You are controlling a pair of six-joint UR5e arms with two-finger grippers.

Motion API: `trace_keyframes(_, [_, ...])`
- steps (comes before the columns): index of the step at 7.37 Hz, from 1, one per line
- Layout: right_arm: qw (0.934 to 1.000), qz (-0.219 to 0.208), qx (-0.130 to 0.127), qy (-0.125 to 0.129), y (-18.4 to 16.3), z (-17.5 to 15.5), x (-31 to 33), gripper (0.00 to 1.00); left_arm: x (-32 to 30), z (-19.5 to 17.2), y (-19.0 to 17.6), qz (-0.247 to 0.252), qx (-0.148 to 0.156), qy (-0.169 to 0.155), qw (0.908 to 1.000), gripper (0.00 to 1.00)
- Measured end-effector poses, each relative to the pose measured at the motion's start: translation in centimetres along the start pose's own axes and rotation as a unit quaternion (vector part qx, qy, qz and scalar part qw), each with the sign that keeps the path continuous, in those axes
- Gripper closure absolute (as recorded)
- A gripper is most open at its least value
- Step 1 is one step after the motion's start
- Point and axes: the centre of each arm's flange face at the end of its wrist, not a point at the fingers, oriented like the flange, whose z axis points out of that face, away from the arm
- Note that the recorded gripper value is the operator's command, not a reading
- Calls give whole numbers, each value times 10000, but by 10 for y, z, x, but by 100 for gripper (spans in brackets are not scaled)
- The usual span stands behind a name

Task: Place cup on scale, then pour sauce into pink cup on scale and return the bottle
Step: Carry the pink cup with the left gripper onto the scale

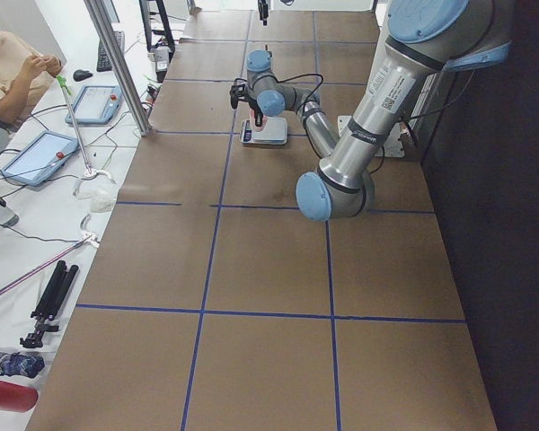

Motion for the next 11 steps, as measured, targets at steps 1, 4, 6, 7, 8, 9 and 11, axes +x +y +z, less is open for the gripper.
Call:
trace_keyframes(1, [10000, -40, 26, -35, -2, 7, -9, 0, 24, 10, 2, -24, 7, -170, 9999, 100])
trace_keyframes(4, [9999, -102, 21, -71, -2, 15, -18, 0, 43, 27, 14, -59, -17, -579, 9983, 100])
trace_keyframes(6, [9999, -111, -7, -85, -1, 18, -20, 0, 47, 34, 26, -31, -124, -647, 9978, 91])
trace_keyframes(7, [9999, -113, -19, -89, -1, 19, -20, 0, 48, 35, 30, -15, -163, -644, 9978, 85])
trace_keyframes(8, [9999, -116, -31, -92, 0, 20, -21, 0, 49, 37, 33, -4, -183, -643, 9978, 80])
trace_keyframes(9, [9999, -119, -40, -94, 0, 21, -21, 0, 49, 37, 34, 0, -191, -646, 9977, 78])
trace_keyframes(11, [9999, -120, -50, -95, 1, 22, -21, 0, 47, 39, 34, 13, -198, -664, 9976, 75])
